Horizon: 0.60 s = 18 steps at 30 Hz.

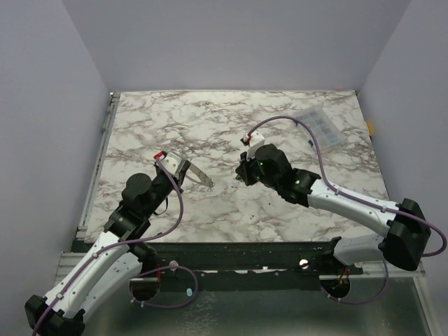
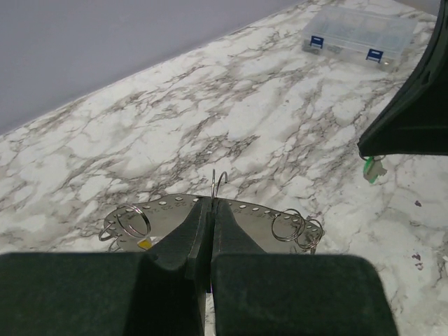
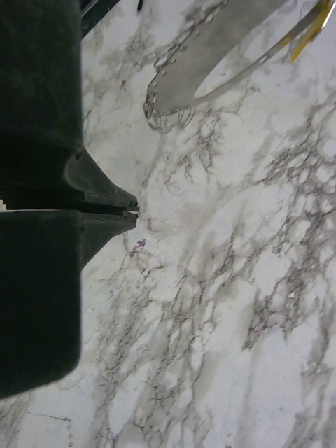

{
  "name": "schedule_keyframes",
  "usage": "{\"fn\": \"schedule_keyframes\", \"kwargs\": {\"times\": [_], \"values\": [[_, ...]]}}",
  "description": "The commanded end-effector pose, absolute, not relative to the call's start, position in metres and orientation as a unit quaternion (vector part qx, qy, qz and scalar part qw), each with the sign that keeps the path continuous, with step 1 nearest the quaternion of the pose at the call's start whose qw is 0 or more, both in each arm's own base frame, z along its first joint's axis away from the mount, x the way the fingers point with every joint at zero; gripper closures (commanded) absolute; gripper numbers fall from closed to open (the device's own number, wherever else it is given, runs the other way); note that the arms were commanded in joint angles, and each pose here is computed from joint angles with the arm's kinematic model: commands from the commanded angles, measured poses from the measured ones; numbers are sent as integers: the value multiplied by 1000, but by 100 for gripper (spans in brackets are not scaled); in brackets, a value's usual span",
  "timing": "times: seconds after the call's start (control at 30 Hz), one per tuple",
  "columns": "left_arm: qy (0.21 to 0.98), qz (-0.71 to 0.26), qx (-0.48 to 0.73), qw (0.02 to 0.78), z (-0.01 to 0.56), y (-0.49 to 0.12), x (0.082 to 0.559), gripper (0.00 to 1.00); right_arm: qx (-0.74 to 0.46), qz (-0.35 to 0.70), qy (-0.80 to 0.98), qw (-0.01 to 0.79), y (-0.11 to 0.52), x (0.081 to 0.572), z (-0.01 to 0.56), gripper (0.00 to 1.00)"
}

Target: Put the keys on the keyring

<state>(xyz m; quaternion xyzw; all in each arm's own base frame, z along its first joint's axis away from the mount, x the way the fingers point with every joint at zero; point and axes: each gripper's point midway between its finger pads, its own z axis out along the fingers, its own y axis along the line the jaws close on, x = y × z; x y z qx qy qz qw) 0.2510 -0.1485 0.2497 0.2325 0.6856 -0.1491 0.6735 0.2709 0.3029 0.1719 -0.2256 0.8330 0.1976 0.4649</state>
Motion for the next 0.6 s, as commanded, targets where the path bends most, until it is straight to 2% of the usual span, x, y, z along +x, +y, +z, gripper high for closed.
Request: {"fn": "schedule_keyframes", "kwargs": {"times": [0.0, 0.2, 0.57], "values": [[642, -210, 260, 689, 284, -170, 239, 100, -286, 265, 774, 499, 320, 257, 216, 99], [626, -251, 296, 677, 284, -186, 227, 100, -373, 322, 732, 471, 327, 219, 222, 99], [589, -348, 369, 629, 279, -222, 199, 100, -449, 397, 669, 439, 334, 175, 250, 99]]}}
